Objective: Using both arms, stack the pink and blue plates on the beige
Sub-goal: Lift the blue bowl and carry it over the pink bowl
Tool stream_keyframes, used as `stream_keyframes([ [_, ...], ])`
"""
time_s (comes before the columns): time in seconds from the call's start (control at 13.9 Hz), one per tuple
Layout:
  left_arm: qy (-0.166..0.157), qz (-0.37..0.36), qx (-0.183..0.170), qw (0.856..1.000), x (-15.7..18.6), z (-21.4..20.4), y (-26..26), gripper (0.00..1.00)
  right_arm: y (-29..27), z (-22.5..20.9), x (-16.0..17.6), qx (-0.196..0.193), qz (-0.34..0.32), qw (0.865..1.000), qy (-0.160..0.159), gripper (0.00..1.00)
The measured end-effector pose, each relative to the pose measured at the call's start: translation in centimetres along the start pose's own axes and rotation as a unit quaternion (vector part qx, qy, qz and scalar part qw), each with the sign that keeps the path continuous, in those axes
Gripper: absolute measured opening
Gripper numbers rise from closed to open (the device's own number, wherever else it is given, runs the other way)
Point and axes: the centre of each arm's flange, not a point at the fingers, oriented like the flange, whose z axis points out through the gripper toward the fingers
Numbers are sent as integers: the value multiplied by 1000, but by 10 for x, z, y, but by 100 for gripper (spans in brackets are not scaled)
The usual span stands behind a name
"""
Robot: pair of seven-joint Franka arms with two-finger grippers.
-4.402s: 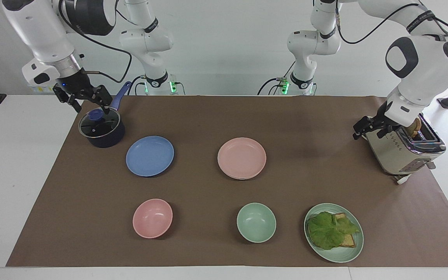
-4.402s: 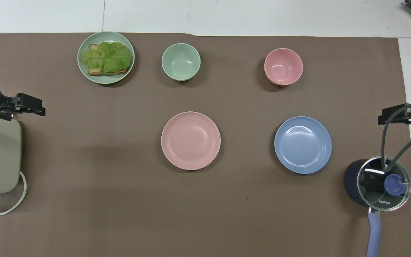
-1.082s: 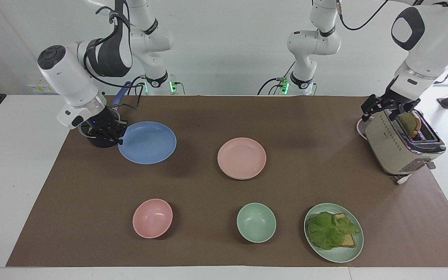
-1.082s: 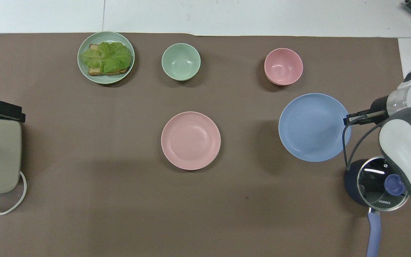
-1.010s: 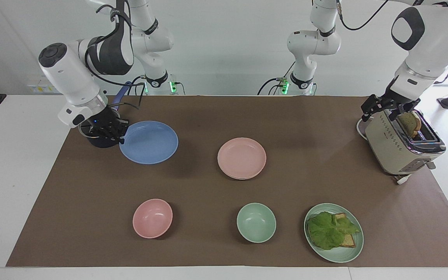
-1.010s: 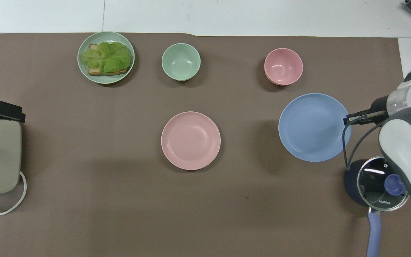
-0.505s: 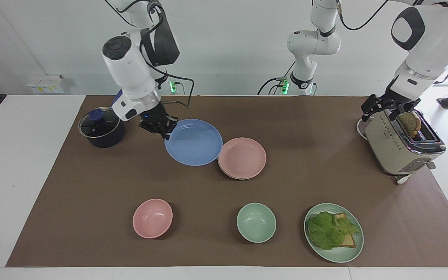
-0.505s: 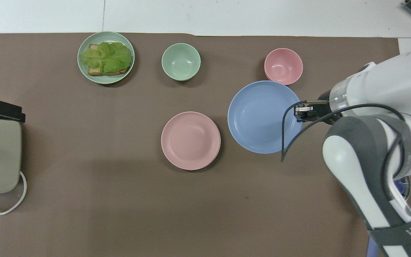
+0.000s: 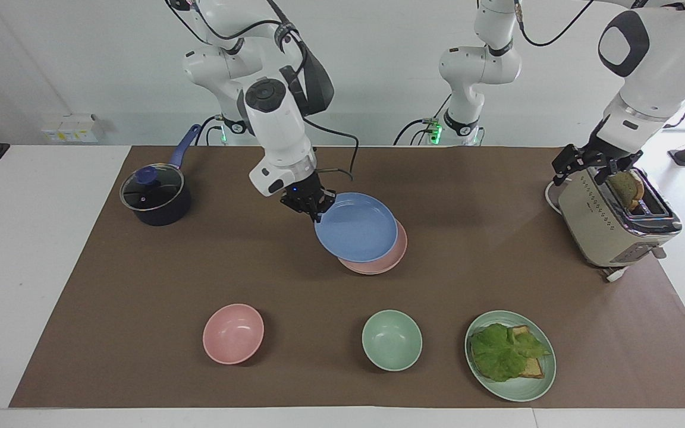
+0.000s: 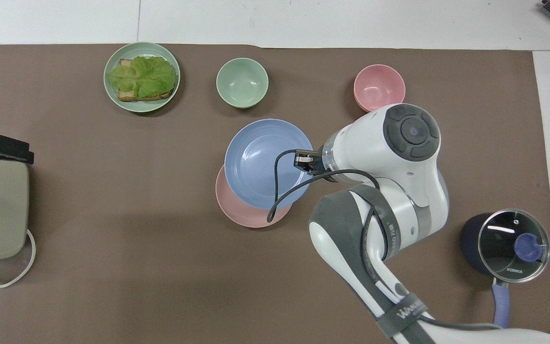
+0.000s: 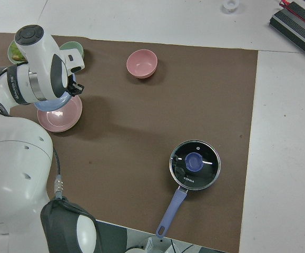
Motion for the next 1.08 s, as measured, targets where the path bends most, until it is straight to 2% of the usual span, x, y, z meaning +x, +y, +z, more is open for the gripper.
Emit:
stream_keyframes([
  [0.43, 0, 0, 0, 1000, 0, 0, 0, 100, 0, 49, -23, -15, -12, 1000, -19, 4],
  [0.87, 0, 0, 0, 1000, 0, 0, 0, 100, -5, 90, -43, -16, -28, 999, -12, 4],
  [1.08, 0, 0, 0, 1000, 0, 0, 0, 100, -3, 91, -41, -17, -28, 999, -13, 4],
])
